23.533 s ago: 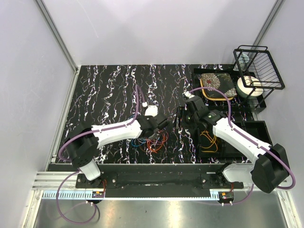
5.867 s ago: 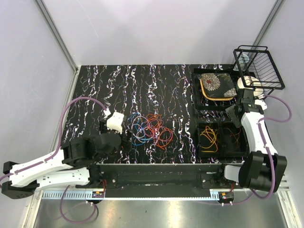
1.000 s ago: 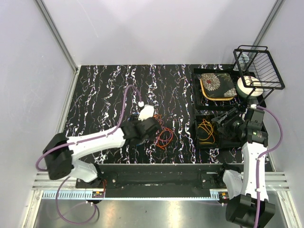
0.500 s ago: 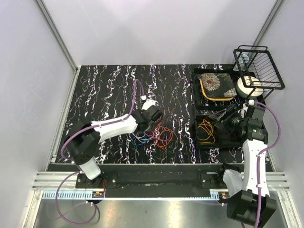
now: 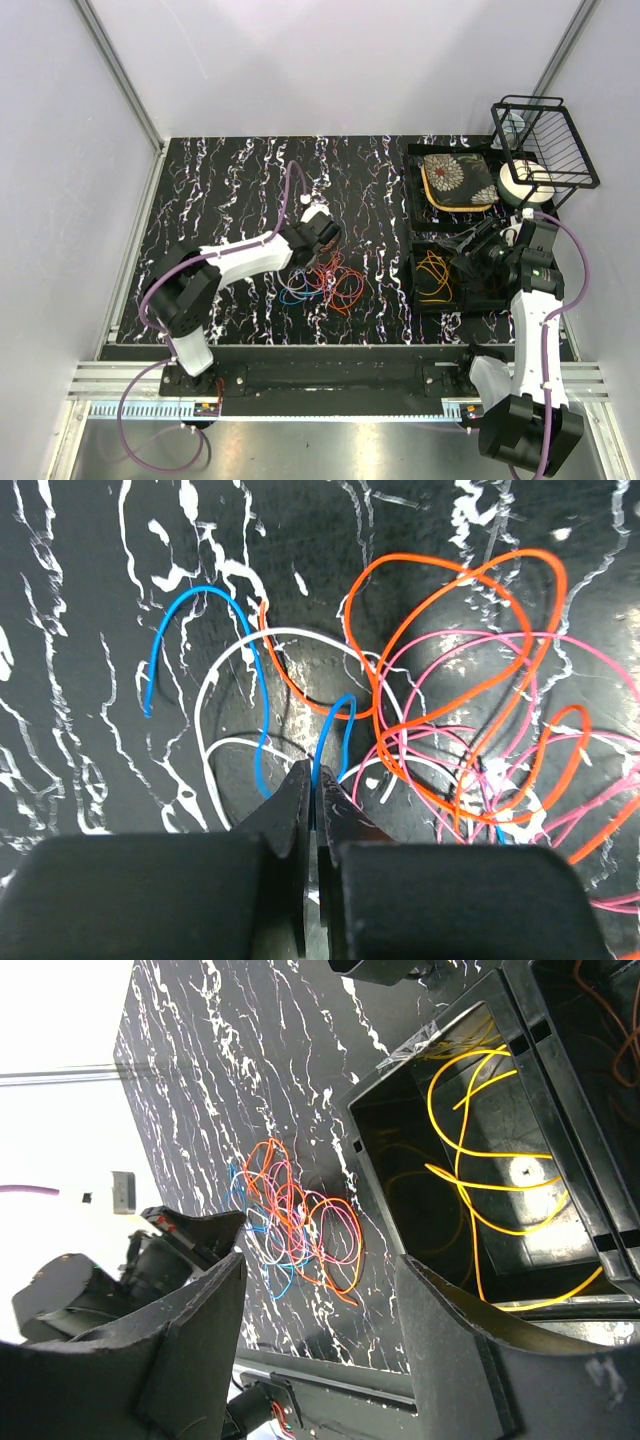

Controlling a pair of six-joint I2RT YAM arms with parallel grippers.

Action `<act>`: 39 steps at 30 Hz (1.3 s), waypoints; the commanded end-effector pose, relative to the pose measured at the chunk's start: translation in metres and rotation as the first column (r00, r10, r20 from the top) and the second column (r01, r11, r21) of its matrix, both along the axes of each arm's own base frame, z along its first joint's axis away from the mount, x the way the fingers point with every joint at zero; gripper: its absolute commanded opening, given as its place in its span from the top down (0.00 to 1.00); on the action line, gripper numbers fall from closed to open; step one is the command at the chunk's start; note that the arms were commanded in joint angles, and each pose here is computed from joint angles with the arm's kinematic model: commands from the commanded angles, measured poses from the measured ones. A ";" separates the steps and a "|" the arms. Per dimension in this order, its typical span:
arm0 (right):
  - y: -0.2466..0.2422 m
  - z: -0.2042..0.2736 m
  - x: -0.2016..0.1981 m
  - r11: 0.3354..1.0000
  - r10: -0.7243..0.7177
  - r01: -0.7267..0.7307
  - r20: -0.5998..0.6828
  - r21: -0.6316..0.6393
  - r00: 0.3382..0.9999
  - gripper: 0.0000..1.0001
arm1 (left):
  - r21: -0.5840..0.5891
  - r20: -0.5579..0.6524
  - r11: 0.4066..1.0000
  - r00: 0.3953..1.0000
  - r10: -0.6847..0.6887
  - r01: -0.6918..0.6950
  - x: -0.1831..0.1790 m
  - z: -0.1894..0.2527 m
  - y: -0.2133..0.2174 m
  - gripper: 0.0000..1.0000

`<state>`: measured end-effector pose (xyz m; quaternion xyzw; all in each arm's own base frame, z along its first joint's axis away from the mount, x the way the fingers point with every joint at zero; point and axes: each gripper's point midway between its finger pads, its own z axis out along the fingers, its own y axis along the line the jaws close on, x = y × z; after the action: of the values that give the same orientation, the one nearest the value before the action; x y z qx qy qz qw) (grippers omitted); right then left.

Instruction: Untangle the cables

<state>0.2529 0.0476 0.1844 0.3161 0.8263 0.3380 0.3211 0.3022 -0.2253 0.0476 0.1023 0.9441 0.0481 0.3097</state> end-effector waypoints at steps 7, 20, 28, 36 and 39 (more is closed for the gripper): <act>0.036 0.063 0.008 0.978 0.143 -0.171 0.220 0.115 0.965 0.33 | -0.129 0.088 0.952 0.960 -0.267 0.277 -0.011 0.161 -0.022 1.00; 0.110 0.208 -0.043 0.830 0.445 -0.554 0.677 -0.066 0.586 0.32 | -0.329 0.314 0.745 0.811 -0.493 0.581 -0.065 0.338 -0.037 1.00; 0.124 0.247 -0.065 0.779 0.490 -0.612 0.741 -0.136 0.460 0.33 | -0.413 0.431 0.597 0.725 -0.537 0.688 -0.089 0.396 -0.053 1.00; 0.146 0.278 -0.065 0.710 0.535 -0.673 0.779 -0.206 0.326 0.33 | -0.455 0.521 0.381 0.588 -0.619 0.805 -0.117 0.423 -0.077 1.00; 0.158 0.285 -0.063 0.672 0.561 -0.704 0.779 -0.231 0.280 0.34 | -0.437 0.565 0.339 0.547 -0.617 0.833 -0.118 0.438 -0.082 1.00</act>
<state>0.1964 0.1923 0.4475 -0.1444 0.6401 0.5994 0.4584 0.1947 -0.2952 0.4461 0.3546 0.7488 -0.3744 0.4164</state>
